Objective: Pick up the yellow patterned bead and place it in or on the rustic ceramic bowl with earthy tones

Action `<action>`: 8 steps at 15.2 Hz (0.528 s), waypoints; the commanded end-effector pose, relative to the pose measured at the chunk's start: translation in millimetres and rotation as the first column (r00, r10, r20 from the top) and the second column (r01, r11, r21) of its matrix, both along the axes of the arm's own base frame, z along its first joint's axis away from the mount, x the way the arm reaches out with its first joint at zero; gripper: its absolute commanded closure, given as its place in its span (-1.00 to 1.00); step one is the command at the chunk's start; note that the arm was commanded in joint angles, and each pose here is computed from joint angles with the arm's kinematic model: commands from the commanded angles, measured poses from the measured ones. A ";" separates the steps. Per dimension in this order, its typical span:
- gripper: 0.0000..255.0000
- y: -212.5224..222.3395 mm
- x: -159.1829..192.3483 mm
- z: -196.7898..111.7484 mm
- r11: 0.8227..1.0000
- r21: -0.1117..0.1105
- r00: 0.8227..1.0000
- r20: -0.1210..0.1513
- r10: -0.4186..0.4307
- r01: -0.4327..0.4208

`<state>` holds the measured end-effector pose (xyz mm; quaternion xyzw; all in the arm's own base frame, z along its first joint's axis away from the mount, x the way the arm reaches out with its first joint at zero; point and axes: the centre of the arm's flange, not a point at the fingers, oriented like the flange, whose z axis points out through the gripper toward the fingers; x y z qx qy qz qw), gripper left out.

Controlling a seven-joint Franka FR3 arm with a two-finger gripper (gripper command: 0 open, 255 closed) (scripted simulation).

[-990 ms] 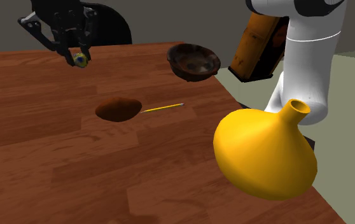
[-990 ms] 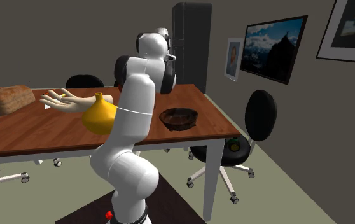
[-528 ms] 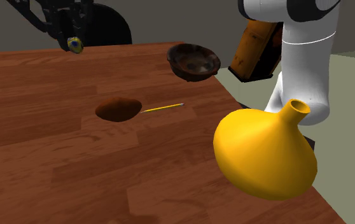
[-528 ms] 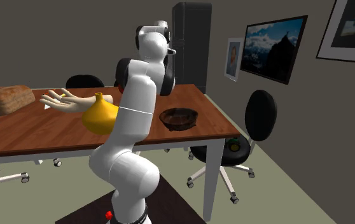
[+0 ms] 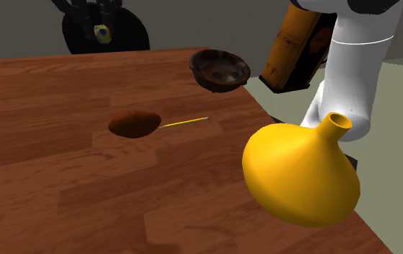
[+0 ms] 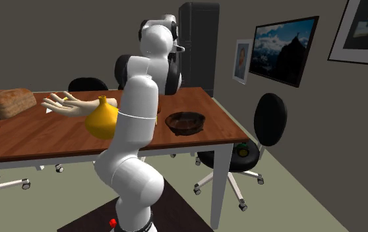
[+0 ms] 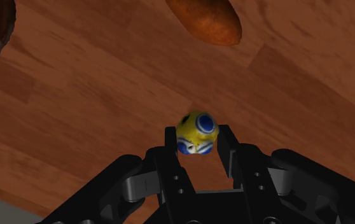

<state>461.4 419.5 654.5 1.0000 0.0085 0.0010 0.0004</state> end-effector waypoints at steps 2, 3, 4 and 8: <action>1.00 -39.1 -14.0 -0.8 1.000 -0.001 1.000 -0.001 -0.003 0.003; 1.00 -51.6 -18.3 -0.4 1.000 -0.001 1.000 -0.001 -0.003 0.003; 1.00 -64.1 -22.6 0.0 1.000 -0.001 1.000 -0.001 -0.003 0.003; 1.00 -114.0 -39.8 1.7 1.000 -0.001 1.000 -0.001 -0.003 0.003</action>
